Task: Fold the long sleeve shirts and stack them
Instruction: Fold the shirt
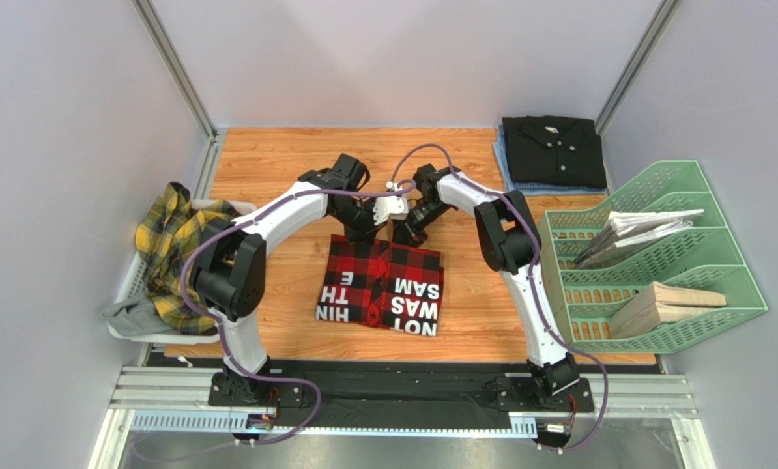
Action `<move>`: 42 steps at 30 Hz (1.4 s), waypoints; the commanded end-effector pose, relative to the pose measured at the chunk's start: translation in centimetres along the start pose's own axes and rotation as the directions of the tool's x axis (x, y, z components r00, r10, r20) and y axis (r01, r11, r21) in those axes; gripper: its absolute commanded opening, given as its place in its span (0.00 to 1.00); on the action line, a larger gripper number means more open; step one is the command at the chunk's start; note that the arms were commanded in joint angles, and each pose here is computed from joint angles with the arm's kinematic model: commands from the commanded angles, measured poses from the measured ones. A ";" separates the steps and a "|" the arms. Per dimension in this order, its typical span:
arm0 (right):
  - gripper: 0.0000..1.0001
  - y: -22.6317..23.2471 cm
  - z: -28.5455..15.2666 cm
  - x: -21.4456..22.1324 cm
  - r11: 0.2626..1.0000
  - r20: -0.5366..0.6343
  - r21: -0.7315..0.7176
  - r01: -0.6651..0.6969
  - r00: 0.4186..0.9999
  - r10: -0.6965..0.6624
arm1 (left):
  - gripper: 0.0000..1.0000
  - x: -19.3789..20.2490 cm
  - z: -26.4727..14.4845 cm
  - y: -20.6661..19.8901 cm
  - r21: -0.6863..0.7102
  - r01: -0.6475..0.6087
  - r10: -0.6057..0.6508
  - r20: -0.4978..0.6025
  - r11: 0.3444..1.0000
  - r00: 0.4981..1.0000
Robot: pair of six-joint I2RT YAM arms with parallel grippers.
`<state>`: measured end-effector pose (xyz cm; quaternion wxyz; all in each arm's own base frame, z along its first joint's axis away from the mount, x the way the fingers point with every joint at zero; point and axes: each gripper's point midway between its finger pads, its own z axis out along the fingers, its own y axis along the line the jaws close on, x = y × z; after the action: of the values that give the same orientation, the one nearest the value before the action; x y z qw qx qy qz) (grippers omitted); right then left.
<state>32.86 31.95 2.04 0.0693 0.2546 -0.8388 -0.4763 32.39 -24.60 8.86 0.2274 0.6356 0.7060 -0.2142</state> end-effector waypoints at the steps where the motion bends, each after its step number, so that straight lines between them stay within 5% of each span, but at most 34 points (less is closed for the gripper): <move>1: 0.18 0.1 -0.9 -0.5 0.998 0.013 0.032 0.052 0.999 -0.052 | 0.00 -1.4 0.2 2.1 -0.067 -0.038 0.042 0.056 0.997 0.998; 13: 0.24 3.7 -4.0 -0.8 0.987 0.040 0.044 0.152 0.987 -0.154 | 0.03 -1.7 0.4 1.5 -0.038 -0.072 0.075 0.083 0.997 0.994; 22: 0.46 3.3 -7.8 3.3 0.980 -0.049 0.091 0.175 0.984 -0.171 | 0.56 -1.2 -3.8 1.1 0.143 0.130 -0.148 0.126 0.981 0.981; 26: 0.58 2.1 -9.9 4.6 0.987 -0.042 0.102 0.125 0.992 -0.121 | 0.60 0.7 -4.6 0.5 0.232 0.249 -0.271 0.071 0.940 0.960; 34: 0.59 0.1 -10.3 5.1 0.987 -0.016 0.134 0.086 0.996 -0.084 | 0.61 3.5 -3.2 2.4 0.224 0.397 -0.411 0.015 0.890 0.912; 42: 0.57 -1.4 -9.2 5.6 0.987 -0.026 0.144 0.074 0.997 -0.071 | 0.54 0.4 -3.2 5.5 0.244 0.419 -0.451 0.092 0.875 0.888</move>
<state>31.78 21.26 4.21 0.0659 0.2743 -0.8660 -0.4128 35.98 -19.84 8.40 0.1268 0.4877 0.7928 -0.3429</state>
